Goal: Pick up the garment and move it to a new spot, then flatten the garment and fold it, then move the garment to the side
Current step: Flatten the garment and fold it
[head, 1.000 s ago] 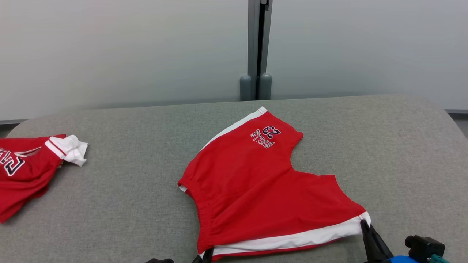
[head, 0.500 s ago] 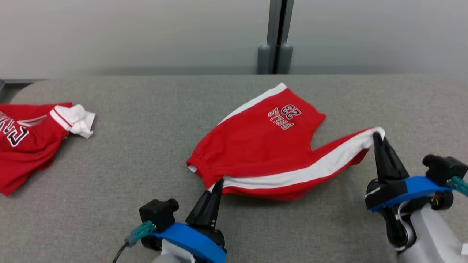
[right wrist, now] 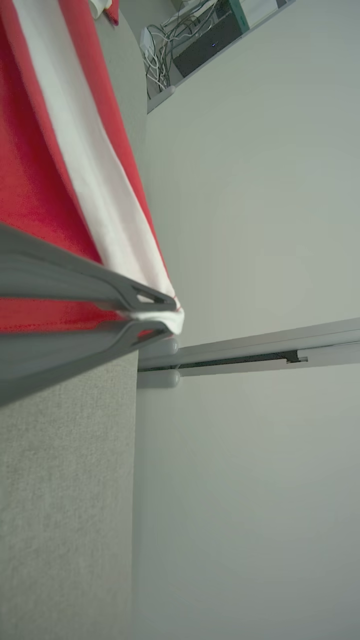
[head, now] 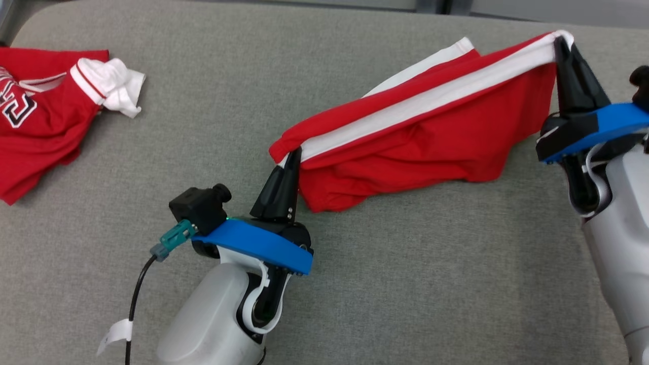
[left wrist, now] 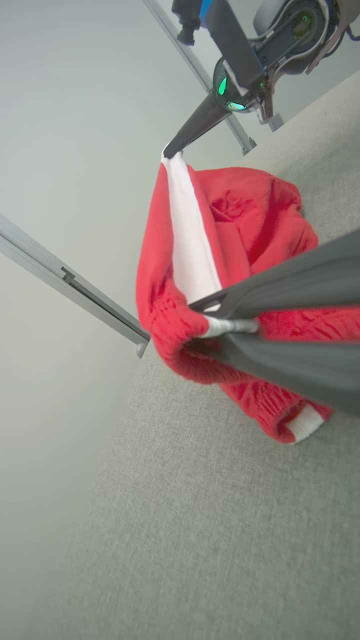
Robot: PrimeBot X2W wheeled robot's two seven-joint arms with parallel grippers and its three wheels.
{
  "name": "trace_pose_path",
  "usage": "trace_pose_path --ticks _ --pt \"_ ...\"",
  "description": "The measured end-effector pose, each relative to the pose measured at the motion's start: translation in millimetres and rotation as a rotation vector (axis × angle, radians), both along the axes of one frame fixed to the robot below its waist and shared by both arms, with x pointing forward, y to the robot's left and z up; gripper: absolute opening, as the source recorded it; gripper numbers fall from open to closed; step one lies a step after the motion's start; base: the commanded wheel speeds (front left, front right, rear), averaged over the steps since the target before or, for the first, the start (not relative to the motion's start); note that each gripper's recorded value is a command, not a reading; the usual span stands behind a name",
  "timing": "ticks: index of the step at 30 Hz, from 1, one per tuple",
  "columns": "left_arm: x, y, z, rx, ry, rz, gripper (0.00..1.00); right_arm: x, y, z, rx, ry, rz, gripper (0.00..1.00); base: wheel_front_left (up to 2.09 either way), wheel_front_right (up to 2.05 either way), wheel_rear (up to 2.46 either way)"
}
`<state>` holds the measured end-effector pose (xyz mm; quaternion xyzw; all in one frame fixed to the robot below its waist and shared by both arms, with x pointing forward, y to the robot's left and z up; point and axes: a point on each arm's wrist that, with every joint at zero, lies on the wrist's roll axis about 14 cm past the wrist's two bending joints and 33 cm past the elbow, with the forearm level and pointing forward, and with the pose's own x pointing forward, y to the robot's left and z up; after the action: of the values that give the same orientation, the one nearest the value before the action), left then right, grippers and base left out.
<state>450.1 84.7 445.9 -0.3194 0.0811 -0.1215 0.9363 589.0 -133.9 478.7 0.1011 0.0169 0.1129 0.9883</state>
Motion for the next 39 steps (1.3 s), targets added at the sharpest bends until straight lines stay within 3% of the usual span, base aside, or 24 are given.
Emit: trace_pose_path --ticks 8,14,15,16,17,18,19,30,39 --pt "17 6 -26 -0.022 0.065 0.009 0.0 42 27 -39 -0.06 0.053 0.061 0.0 0.0 0.0 0.0" --pt "23 11 -38 -0.022 0.095 0.02 0.0 51 42 -63 -0.082 0.093 0.093 0.0 0.0 0.0 0.0" --pt "23 11 -39 -0.022 0.096 0.021 0.0 51 43 -64 -0.082 0.096 0.094 0.05 0.0 0.0 0.0" --pt "23 11 -40 -0.021 0.098 0.021 0.0 52 43 -64 -0.078 0.097 0.091 0.28 0.0 0.0 0.0" --pt "23 12 -40 -0.021 0.099 0.023 0.2 52 43 -63 -0.074 0.096 0.089 0.75 0.0 0.0 0.0" --pt "23 12 -40 -0.022 0.099 0.024 0.69 52 43 -63 -0.073 0.098 0.087 1.0 0.0 0.0 0.0" --pt "24 12 -39 -0.024 0.1 0.026 1.0 52 43 -63 -0.069 0.099 0.086 1.0 0.0 0.0 0.0" --pt "17 31 -36 0.021 0.09 0.077 1.0 40 24 -64 -0.117 0.132 0.064 1.0 0.0 0.0 0.0" --pt "6 54 -32 0.07 0.071 0.142 1.0 4 14 -111 -0.242 0.293 0.112 1.0 0.0 0.0 0.0"
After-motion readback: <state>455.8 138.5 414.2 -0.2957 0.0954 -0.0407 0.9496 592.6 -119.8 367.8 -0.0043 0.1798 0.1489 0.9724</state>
